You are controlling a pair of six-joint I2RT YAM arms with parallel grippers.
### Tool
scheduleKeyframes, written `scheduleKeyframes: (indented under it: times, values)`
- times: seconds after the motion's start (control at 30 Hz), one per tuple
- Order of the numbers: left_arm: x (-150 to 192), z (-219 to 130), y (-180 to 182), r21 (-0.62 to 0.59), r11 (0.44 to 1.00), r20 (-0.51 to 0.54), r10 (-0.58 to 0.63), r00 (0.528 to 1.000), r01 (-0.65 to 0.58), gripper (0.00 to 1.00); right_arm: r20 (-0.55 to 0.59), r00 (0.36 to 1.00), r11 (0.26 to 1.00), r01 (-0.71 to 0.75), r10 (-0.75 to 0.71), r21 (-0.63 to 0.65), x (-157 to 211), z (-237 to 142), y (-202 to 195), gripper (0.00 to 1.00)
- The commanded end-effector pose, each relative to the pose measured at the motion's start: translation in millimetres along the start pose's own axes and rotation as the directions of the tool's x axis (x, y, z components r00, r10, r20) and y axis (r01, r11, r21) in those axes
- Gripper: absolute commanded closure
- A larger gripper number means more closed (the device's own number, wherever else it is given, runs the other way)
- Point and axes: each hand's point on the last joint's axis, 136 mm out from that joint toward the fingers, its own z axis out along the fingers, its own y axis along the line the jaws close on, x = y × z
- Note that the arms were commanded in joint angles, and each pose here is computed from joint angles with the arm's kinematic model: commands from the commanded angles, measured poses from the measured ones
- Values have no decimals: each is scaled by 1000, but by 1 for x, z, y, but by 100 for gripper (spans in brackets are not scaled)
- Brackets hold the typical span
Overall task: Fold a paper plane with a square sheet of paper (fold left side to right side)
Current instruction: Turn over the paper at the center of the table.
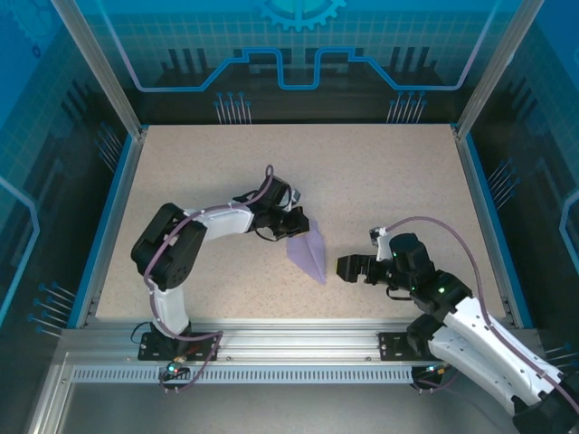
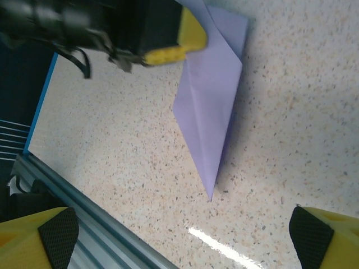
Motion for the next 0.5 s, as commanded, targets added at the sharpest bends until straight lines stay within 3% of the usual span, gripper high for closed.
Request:
scheduleKeyframes:
  times: [0.0,0.27,0.47]
  values:
    - [-15,-33,-35,43,996,72,76,995,-79,95,-37,999,991,-36,31,-131,-6,3,20,0]
    - [-51,-101,-75,142,983,231,78,970,-113,96,-113,991,902,-110,68,-417,-27,10,55,0]
    - [-62,-143,-110,214,964,312,88,946,-160,96,-168,983,858,-149,74,-492,-28,19,69,0]
